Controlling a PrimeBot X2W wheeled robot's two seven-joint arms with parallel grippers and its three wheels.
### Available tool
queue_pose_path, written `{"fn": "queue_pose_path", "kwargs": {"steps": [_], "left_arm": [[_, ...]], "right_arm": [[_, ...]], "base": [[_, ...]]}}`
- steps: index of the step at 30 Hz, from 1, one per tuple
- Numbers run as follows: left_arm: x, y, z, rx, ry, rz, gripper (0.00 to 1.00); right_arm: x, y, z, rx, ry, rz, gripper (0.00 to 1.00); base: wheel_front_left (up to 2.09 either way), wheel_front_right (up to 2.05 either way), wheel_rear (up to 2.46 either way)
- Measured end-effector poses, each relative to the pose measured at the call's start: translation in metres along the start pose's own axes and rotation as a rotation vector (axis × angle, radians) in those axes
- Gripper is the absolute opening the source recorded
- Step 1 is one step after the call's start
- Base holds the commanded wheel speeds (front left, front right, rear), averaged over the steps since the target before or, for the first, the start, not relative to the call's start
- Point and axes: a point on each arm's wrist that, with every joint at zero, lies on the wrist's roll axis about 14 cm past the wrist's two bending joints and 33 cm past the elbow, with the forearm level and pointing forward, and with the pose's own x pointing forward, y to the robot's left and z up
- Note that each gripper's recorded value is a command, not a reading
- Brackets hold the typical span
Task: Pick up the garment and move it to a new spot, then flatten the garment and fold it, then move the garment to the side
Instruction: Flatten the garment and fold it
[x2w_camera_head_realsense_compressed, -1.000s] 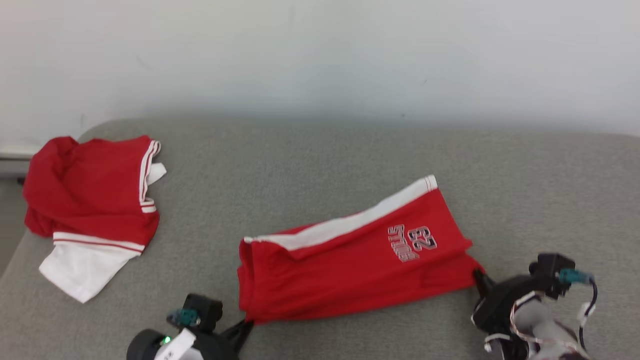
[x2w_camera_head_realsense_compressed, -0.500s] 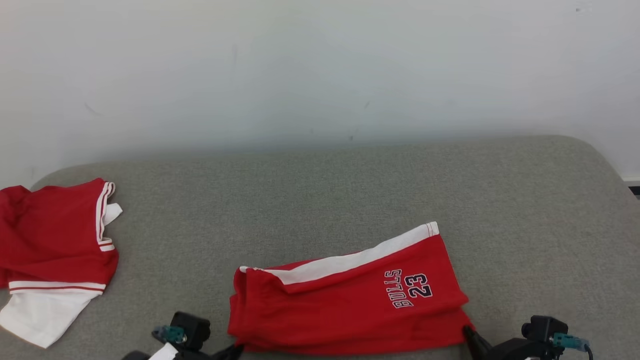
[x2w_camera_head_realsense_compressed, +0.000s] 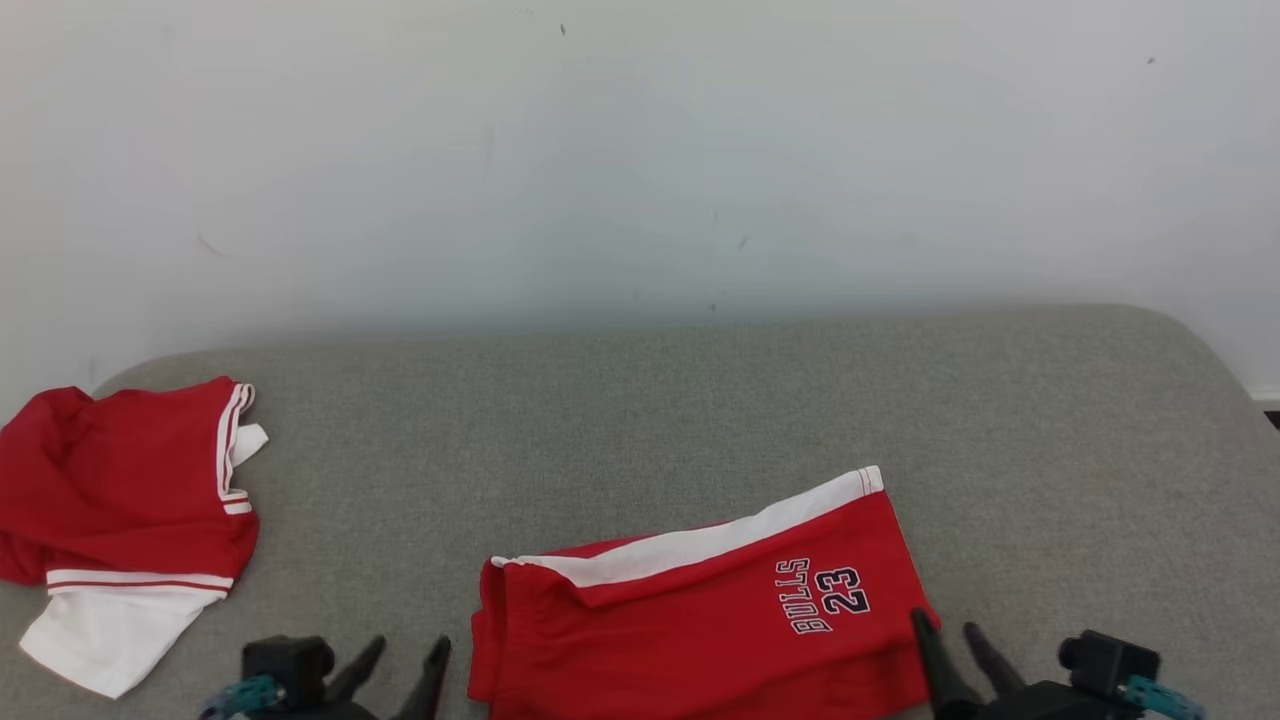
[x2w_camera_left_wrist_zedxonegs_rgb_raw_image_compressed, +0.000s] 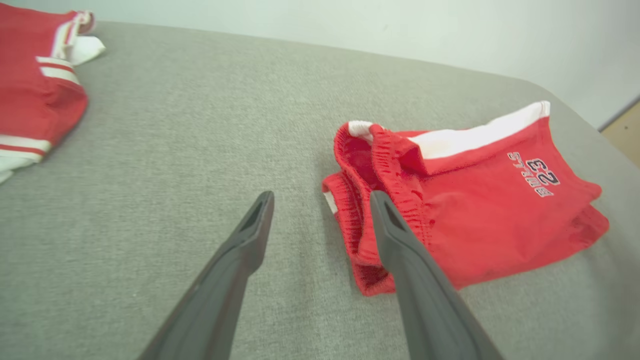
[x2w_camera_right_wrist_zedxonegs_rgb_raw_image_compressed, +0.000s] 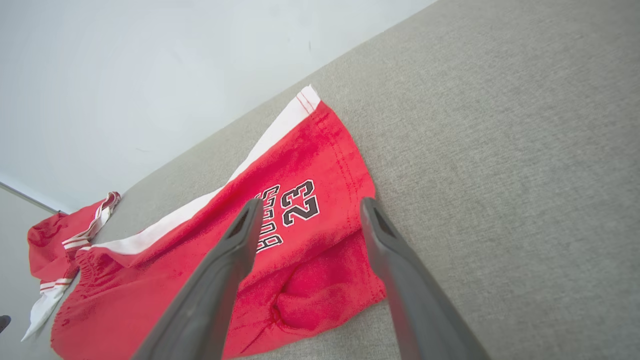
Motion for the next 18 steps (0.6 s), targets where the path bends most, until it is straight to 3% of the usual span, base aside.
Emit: {"fn": "queue_pose_path", "kwargs": {"steps": [4, 8, 18], "left_arm": [[-0.011, 0.015, 0.038, -0.032, -0.205, 0.113, 1.00], [-0.025, 0.016, 0.052, -0.045, -0.327, 0.135, 1.00], [-0.040, 0.024, 0.079, -0.014, -0.424, 0.159, 1.00]], "right_arm": [[-0.008, -0.003, 0.029, -0.073, -0.125, -0.005, 1.00], [-0.014, 0.008, 0.050, -0.150, -0.210, 0.032, 1.00], [-0.030, 0.033, 0.087, -0.250, -0.339, 0.106, 1.00]], "base": [[0.00, 0.00, 0.00], [0.00, 0.00, 0.00], [0.00, 0.00, 0.00]]}}
